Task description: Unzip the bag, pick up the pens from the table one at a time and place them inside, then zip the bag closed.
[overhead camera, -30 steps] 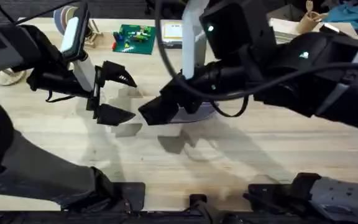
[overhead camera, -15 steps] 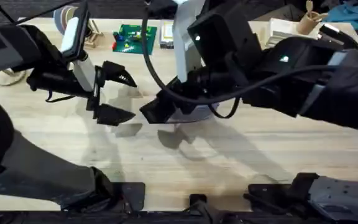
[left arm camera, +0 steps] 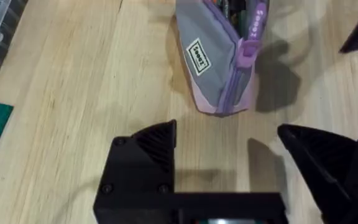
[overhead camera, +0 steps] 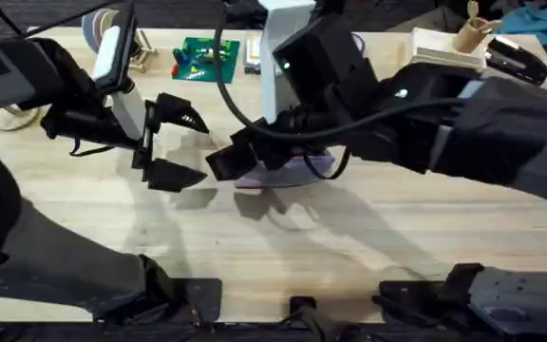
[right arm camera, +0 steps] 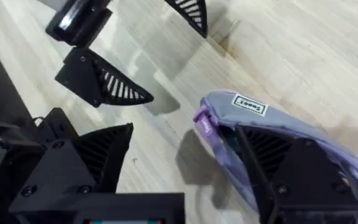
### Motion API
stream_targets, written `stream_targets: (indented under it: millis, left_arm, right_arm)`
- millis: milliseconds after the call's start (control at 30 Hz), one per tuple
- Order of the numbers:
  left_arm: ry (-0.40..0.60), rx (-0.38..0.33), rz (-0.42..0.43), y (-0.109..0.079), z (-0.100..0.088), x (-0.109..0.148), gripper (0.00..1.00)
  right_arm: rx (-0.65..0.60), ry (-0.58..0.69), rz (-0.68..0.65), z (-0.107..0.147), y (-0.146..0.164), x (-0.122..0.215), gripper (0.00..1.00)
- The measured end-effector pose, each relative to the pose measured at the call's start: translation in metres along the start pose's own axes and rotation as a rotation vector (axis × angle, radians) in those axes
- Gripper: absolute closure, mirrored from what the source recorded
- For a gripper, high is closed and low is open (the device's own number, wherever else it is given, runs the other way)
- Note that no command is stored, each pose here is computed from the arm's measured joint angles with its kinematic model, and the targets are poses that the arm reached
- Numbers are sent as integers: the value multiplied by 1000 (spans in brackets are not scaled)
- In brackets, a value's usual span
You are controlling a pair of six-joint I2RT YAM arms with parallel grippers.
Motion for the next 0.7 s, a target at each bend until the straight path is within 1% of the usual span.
stream_targets:
  millis: [267, 467, 700]
  left_arm:
    - [0, 0, 0, 0, 0, 0, 7]
    - [0, 0, 0, 0, 0, 0, 7]
    - [0, 0, 0, 0, 0, 0, 8]
  right_arm:
    - [-1, -11, -2, -2, -2, -11, 4]
    - [-10, 18, 0, 3, -5, -22, 4]
    - [-10, 6, -2, 1, -5, -25, 12]
Point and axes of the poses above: each hand's point on the last joint's axis, 136 mm out from that joint toward the fingers, its own x axis back along the fingers, its own y axis along the line the jaws close on, z = x × y, the point moved 6 cm from there along x, back along the fingers, and after that the axes turned 9 degrees about x, right-handed, at the moved point
